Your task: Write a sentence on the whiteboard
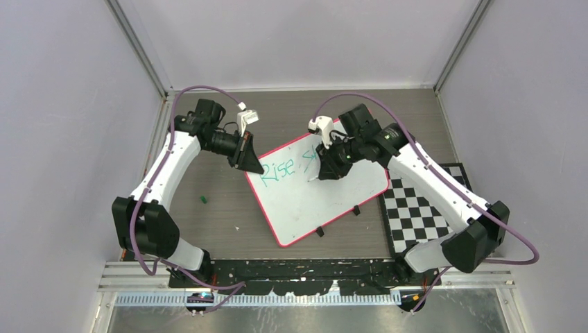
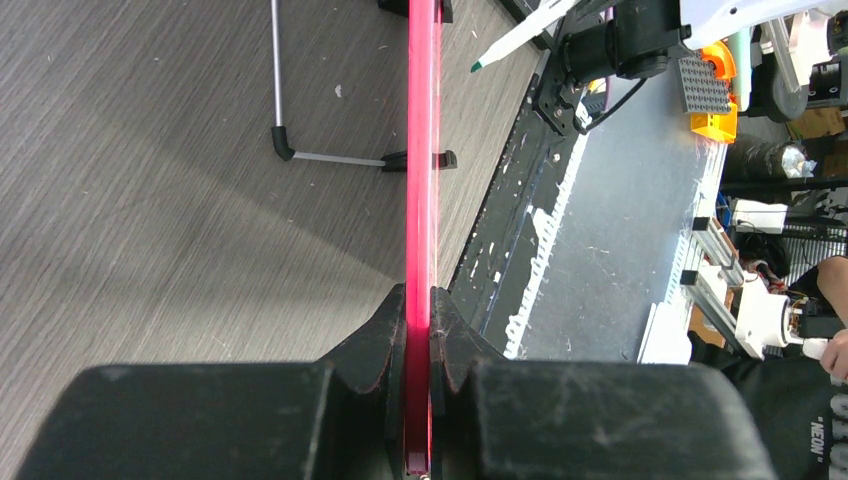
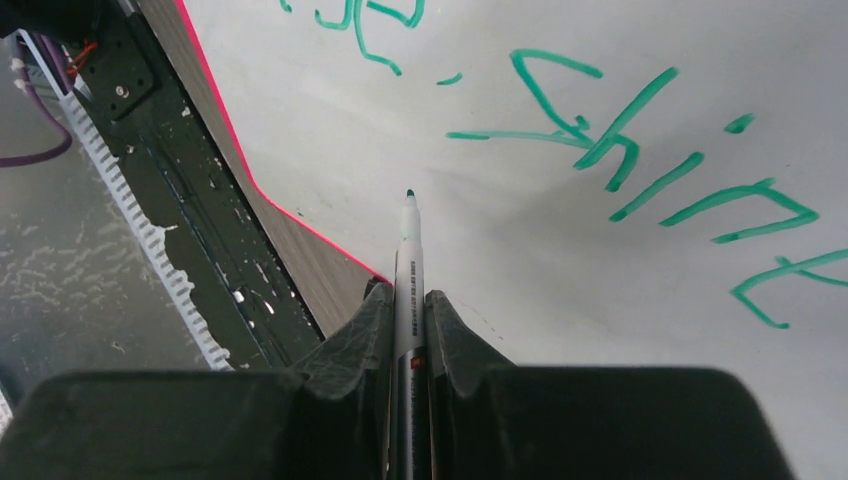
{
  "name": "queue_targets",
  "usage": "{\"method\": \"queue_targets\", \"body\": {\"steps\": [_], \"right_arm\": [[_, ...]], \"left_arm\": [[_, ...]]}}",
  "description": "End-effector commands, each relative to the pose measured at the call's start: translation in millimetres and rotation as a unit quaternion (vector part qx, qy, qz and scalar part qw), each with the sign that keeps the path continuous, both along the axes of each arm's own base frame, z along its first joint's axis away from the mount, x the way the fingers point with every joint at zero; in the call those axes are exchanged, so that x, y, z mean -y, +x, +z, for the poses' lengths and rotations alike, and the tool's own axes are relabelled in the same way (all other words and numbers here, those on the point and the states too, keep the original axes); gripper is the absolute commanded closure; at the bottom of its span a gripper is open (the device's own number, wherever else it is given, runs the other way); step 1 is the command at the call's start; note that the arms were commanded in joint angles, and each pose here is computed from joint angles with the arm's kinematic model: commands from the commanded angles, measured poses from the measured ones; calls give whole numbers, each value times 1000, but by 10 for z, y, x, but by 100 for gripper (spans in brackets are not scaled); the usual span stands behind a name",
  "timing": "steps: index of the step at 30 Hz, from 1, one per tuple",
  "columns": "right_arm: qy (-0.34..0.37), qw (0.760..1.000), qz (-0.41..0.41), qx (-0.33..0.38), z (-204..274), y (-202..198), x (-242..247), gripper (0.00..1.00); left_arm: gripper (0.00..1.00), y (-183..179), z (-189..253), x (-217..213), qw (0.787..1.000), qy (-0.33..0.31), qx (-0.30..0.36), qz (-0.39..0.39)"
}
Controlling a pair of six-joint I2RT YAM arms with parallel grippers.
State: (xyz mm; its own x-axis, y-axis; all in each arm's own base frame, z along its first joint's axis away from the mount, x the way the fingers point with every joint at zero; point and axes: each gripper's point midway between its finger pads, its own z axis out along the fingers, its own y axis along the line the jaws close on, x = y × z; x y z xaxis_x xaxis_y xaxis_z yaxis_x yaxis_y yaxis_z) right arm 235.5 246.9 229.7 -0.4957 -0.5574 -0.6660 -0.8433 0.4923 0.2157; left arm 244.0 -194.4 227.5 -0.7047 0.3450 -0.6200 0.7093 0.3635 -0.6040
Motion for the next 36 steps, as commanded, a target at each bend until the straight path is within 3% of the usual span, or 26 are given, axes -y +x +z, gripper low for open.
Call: {"method": "queue_targets", "body": {"steps": [1, 13, 27, 36], "right_arm": [[64, 996, -8, 55, 297, 11, -128, 100], [100, 993, 32, 49, 178, -228, -467, 100], [68, 987, 67, 128, -99, -474, -787, 100], [87, 985, 80, 129, -25, -500, -953, 100]], "left_arm": [[100, -35, -70, 15, 1000, 12, 14, -13], [100, -27, -86, 17, 1000, 12, 10, -14], [100, -21, -104, 20, 1000, 12, 7, -11], [100, -28, -109, 16, 1000, 13, 7, -10]]}}
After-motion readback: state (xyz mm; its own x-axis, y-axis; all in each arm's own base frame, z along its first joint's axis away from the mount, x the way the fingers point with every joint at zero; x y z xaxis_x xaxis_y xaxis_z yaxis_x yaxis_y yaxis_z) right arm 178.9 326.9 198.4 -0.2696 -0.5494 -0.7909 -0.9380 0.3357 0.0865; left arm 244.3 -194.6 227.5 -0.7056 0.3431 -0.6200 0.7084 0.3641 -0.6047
